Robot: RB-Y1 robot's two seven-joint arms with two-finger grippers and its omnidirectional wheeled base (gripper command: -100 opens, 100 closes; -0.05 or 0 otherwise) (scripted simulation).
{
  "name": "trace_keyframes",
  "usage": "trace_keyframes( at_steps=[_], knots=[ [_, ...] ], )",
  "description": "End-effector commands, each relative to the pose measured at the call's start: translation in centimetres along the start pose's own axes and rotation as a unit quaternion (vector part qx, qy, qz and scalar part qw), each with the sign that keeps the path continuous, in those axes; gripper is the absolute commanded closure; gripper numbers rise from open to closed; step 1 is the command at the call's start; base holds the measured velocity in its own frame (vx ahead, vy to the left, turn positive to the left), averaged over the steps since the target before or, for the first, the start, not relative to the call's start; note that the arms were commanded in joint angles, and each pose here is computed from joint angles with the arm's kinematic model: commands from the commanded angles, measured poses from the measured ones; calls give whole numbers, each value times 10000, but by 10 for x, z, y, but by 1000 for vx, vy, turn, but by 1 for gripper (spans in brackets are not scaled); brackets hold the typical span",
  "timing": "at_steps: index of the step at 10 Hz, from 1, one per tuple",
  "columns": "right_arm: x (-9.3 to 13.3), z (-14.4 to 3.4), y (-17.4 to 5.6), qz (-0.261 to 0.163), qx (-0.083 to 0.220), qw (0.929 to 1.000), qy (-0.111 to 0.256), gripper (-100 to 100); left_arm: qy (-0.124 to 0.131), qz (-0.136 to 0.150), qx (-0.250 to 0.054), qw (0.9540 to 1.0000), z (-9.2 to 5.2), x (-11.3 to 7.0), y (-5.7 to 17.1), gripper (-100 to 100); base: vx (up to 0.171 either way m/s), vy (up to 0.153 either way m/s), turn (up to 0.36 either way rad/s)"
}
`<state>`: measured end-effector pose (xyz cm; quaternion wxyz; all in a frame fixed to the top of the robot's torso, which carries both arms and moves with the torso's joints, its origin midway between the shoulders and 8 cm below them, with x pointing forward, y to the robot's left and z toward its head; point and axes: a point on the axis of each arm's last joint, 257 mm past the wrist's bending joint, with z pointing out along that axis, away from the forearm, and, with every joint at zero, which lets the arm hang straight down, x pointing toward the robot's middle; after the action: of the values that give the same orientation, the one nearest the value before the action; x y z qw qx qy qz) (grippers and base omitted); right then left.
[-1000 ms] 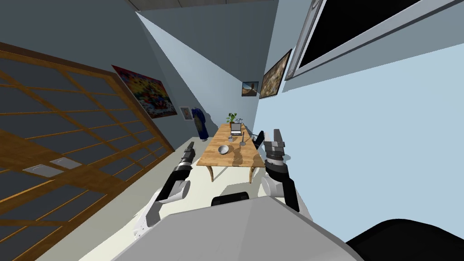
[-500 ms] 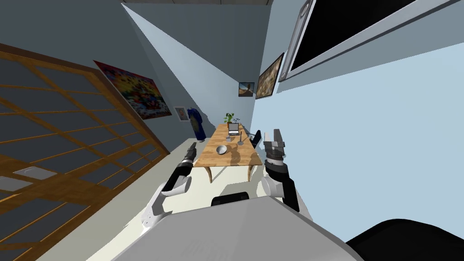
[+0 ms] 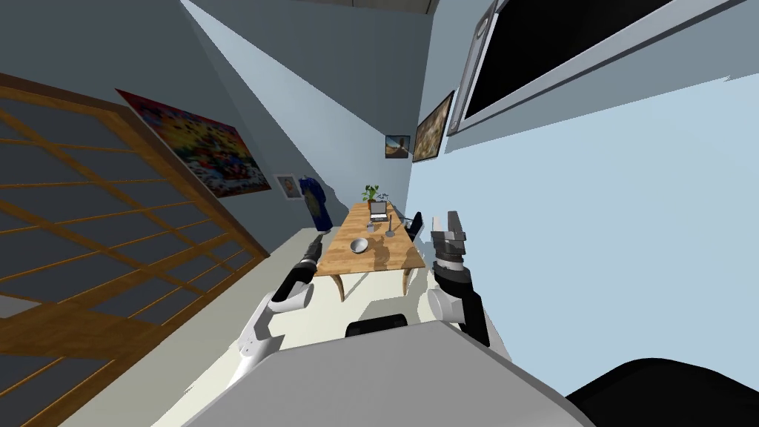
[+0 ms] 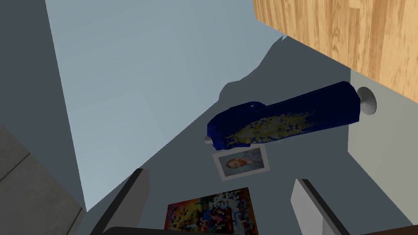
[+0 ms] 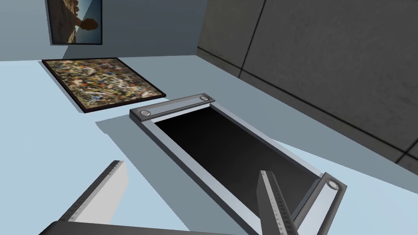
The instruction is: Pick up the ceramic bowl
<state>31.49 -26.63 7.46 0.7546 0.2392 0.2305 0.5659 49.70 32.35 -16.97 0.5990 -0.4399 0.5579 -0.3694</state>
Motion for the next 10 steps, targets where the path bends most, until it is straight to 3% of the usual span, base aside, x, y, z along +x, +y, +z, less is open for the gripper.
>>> trace_keyframes(
  at_steps=[1, 6, 9, 10],
  knots=[
    [0, 0, 0, 0, 0, 10000, 0, 0, 5, 77, -306, 9995, 10, -2, 19, -100, -2, -5, -120],
    [0, 0, 0, 0, 0, 10000, 0, 0, 2, 181, -978, 9950, 23, -8, 56, -100, 2, -8, -89],
    [0, 0, 0, 0, 0, 10000, 0, 0, -52, 238, -1480, 9887, 35, -17, 84, -100, 8, -15, -123],
    [0, 0, 0, 0, 0, 10000, 0, 0, -37, 234, -1608, 9867, 33, -16, 90, -100, 13, -12, -67]
  ],
)
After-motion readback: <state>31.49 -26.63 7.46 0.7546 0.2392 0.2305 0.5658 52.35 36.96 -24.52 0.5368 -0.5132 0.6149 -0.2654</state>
